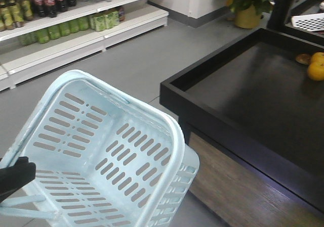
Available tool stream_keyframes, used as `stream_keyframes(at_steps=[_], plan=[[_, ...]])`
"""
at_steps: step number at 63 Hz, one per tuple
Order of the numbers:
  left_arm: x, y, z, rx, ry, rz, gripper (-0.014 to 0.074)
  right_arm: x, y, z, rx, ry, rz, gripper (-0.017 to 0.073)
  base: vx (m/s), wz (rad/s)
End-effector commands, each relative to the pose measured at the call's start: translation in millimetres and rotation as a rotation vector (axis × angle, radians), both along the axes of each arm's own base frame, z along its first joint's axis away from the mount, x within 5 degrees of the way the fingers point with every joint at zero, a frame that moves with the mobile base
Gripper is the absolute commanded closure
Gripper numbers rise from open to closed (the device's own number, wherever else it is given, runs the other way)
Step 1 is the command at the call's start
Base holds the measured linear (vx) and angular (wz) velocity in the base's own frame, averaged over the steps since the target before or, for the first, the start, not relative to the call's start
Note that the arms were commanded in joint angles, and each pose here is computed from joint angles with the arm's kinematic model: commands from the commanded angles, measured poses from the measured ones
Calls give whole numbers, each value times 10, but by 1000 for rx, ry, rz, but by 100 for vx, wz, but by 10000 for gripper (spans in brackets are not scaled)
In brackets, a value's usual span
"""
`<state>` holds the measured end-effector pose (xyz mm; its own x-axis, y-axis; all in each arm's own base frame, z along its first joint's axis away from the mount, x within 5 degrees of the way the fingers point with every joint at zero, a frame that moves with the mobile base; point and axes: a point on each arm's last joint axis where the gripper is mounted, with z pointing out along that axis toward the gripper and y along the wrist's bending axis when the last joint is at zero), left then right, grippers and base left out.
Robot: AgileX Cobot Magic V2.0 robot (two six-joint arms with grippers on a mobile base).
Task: Pick three apples into basket with both arms
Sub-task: 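Turn the base toward the table with apples, holding the basket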
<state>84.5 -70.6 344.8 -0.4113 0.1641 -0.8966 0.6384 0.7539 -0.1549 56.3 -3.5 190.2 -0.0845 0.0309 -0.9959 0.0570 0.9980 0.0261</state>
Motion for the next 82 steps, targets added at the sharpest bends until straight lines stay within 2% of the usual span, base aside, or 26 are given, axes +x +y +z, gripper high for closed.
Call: stream_keyframes(at_steps=[1,42,82], plan=[[24,2,181,-97,-85,36,600,-1,1,28,-15,-75,-1,564,13,-62],[24,2,181,-97,-85,36,600,-1,1,28,-15,-75,-1,564,10,-59],[24,2,181,-97,-85,36,600,-1,1,30,-15,-77,-1,564,4,-31]])
